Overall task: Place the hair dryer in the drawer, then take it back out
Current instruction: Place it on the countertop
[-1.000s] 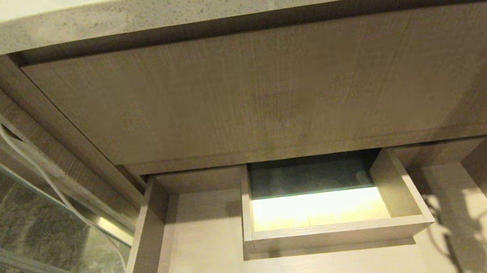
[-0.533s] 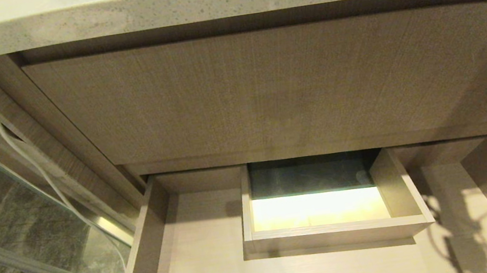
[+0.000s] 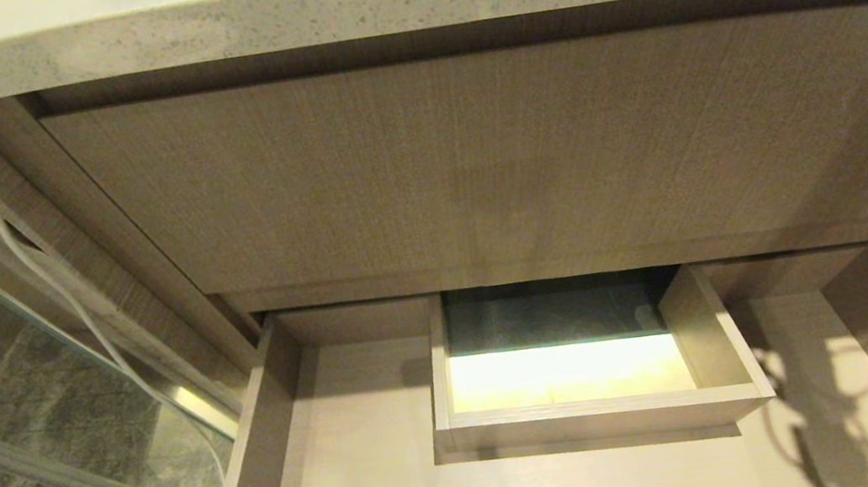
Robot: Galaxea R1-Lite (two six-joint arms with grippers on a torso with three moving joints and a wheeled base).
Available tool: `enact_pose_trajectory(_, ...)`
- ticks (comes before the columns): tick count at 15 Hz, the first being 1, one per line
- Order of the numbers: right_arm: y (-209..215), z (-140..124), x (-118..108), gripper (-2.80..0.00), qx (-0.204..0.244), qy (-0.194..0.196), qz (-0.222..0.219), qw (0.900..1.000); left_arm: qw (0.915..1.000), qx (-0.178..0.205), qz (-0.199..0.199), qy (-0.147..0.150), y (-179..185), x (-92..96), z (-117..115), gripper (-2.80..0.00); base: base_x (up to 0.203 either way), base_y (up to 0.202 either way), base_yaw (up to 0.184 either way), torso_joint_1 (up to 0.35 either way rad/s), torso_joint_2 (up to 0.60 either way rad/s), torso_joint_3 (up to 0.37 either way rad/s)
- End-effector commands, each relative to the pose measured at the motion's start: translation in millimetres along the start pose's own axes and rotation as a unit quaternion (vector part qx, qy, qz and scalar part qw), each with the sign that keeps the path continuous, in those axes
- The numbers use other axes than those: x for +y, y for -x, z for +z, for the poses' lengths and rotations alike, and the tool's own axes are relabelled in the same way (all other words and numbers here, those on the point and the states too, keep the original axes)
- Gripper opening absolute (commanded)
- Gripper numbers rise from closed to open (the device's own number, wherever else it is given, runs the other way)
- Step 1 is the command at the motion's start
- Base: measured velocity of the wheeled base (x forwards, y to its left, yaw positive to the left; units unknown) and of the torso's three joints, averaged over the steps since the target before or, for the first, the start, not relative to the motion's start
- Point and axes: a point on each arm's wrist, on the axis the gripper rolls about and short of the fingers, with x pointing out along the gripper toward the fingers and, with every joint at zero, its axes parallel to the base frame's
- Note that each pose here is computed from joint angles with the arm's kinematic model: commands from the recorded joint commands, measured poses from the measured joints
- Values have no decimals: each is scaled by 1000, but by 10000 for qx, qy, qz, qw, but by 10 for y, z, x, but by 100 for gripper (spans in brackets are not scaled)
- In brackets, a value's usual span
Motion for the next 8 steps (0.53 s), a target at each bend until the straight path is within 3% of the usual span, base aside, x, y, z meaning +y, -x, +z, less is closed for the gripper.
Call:
enact_pose_trajectory(1,-6,-37,3,-280,80,19,50,10000,10000,-1,0,2,0,0,0,-280,0,0,0,0,0,0)
enact_pose_trajectory(2,-7,-42,3,-280,89,10,53,9999,10000,-1,0,2,0,0,0,-280,0,0,0,0,0,0)
enact_pose_trajectory(3,-8,-47,9,0,101,37,70,9999,10000,-9,0,2,0,0,2,-280,0,0,0,0,0,0)
enact_pose_trajectory(8,-5,-33,-11,0,58,17,-4,10000,10000,-6,0,2,0,0,1,-280,0,0,0,0,0,0)
